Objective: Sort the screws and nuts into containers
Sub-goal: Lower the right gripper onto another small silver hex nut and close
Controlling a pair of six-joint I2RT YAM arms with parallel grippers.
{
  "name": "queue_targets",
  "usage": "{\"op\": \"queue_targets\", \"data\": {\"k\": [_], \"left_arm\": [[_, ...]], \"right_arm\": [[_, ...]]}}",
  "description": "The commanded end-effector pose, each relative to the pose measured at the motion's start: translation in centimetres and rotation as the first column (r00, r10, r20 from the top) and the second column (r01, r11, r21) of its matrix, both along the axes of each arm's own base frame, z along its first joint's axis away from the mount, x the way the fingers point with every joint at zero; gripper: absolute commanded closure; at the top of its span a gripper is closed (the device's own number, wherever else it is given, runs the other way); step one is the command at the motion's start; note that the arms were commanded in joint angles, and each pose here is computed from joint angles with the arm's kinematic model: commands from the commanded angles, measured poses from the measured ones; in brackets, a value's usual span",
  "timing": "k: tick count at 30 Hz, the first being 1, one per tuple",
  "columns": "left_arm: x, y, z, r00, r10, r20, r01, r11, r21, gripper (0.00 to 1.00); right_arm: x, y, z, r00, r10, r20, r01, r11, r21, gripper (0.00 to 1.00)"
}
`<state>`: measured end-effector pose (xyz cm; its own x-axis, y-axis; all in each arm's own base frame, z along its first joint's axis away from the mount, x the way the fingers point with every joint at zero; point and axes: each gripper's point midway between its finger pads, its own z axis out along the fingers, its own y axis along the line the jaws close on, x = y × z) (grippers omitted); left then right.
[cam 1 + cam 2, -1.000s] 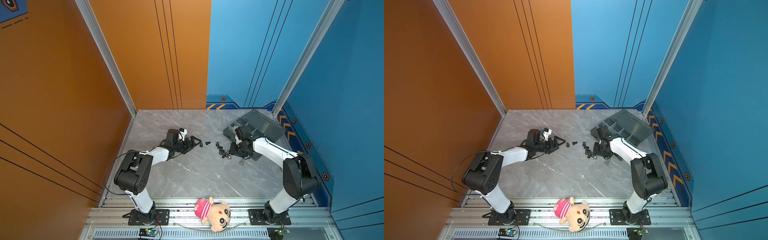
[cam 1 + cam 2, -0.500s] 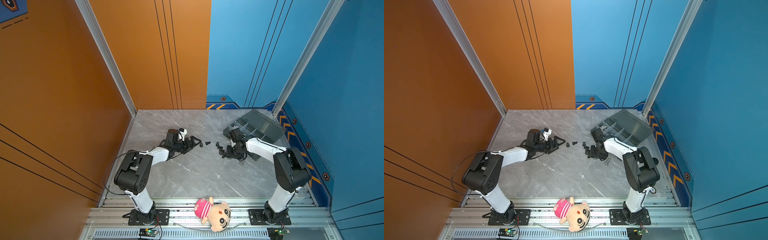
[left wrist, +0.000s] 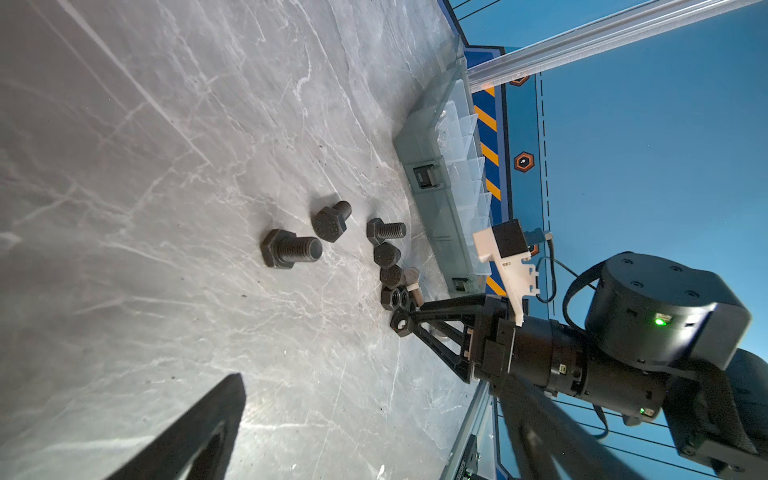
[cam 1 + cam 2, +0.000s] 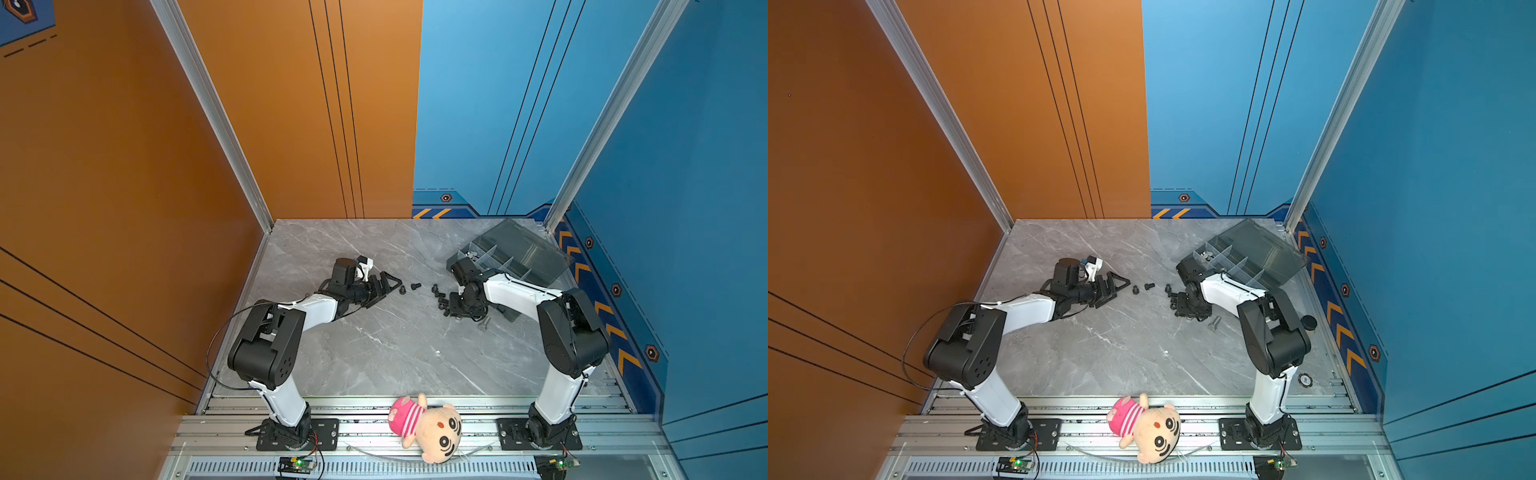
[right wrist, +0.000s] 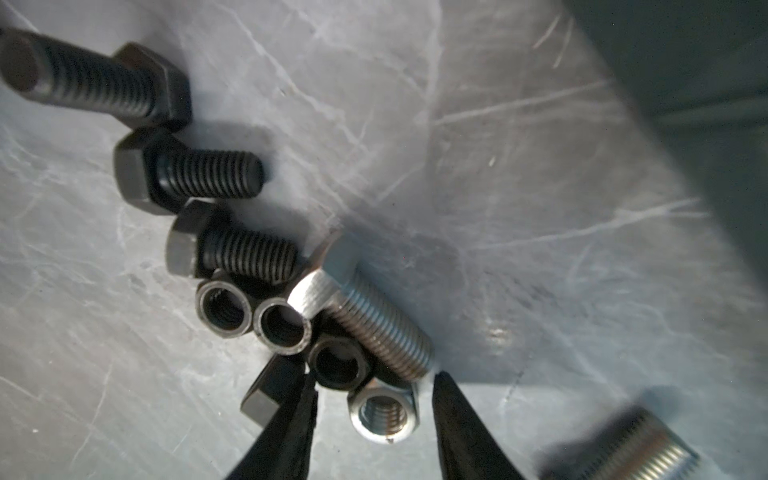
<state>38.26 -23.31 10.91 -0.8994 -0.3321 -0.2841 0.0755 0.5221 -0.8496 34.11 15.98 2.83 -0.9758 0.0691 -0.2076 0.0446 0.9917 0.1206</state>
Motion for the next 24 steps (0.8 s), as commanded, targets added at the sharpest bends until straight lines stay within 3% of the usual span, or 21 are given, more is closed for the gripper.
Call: {"op": "queue_targets", "data": {"k": [1,24], "left_arm": [[0.1,0.3,0.4,1.0,0.008,0.014,-0.008,1.0,-0.003,0.02],[0.1,0.2,0.6,1.0,0.007,0.016,-0.007,1.0,-0.005,0.03]], "right_arm": [[-0.5,-0.8,-0.7,0.999,0.018,-0.033,-0.021,0.997,-0.069,0.53],[-2.4,-0.5,-1.6,0.992,0.085,-0.097,-0.089,0.995,-0.039,0.58]]}}
